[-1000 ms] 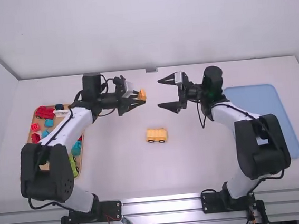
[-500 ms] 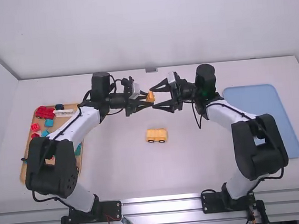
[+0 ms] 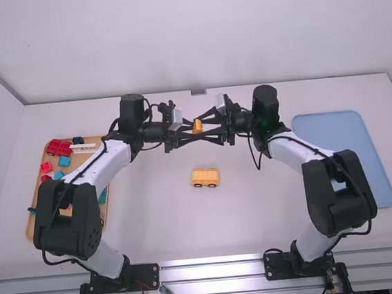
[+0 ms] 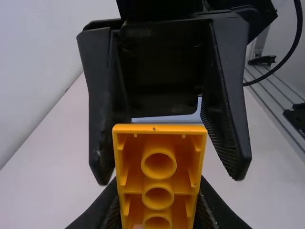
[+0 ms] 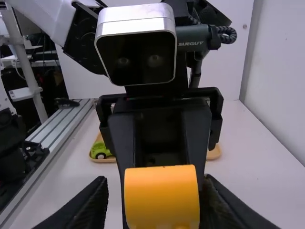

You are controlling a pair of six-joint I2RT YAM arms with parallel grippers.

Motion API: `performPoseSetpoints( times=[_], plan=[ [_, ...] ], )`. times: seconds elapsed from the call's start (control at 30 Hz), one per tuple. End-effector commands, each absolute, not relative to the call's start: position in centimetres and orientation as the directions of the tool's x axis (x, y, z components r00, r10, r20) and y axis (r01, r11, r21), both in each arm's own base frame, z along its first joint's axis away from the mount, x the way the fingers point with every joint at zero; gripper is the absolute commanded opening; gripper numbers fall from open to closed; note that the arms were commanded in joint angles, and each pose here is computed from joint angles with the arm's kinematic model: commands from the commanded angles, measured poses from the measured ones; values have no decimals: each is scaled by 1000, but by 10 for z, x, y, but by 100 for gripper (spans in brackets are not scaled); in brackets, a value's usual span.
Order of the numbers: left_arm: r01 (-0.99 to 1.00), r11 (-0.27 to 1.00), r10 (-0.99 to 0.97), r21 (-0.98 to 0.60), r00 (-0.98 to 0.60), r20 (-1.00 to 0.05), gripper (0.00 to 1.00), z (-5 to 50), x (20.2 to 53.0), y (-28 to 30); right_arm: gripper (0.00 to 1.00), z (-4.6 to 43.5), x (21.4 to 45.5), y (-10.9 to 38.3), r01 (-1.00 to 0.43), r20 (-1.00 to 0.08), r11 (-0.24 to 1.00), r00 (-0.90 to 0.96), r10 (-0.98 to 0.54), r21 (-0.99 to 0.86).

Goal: Assemble lego blocks to make yellow taxi

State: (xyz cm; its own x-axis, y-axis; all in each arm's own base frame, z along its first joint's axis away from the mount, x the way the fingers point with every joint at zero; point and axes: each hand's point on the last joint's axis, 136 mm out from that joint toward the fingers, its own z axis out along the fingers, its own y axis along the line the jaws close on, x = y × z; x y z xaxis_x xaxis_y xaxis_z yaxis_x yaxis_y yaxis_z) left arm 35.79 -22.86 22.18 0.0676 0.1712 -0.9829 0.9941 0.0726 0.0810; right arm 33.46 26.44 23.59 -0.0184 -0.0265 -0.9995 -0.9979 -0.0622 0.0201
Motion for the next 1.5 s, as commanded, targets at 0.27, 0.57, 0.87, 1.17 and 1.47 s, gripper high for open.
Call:
performPoseSetpoints(
  times=[0.27, 0.57, 0.87, 1.17, 1.47],
  plan=[
    [997, 50, 159, 64, 56, -986, 9, 219, 353, -230, 25, 241, 343, 265, -999, -1000, -43, 2, -23, -1],
    [993, 108, 204, 40, 17, -979, 99, 209, 361, -225, 8, 228, 378, 258, -986, -996, 157, -71, -59, 61],
    [923, 383, 428, 26, -153, -891, 99, 159, 396, -197, 3, 149, 422, 190, -760, -863, 650, -338, -376, 15],
    [894, 441, 483, 83, -158, -862, 99, 151, 408, -187, 4, 82, 342, 153, -869, -318, 444, -367, -874, -218],
    [888, 453, 486, 75, -175, -856, 99, 149, 409, -183, 0, 33, 290, 153, -982, -121, 157, -144, -982, -105]
  ],
)
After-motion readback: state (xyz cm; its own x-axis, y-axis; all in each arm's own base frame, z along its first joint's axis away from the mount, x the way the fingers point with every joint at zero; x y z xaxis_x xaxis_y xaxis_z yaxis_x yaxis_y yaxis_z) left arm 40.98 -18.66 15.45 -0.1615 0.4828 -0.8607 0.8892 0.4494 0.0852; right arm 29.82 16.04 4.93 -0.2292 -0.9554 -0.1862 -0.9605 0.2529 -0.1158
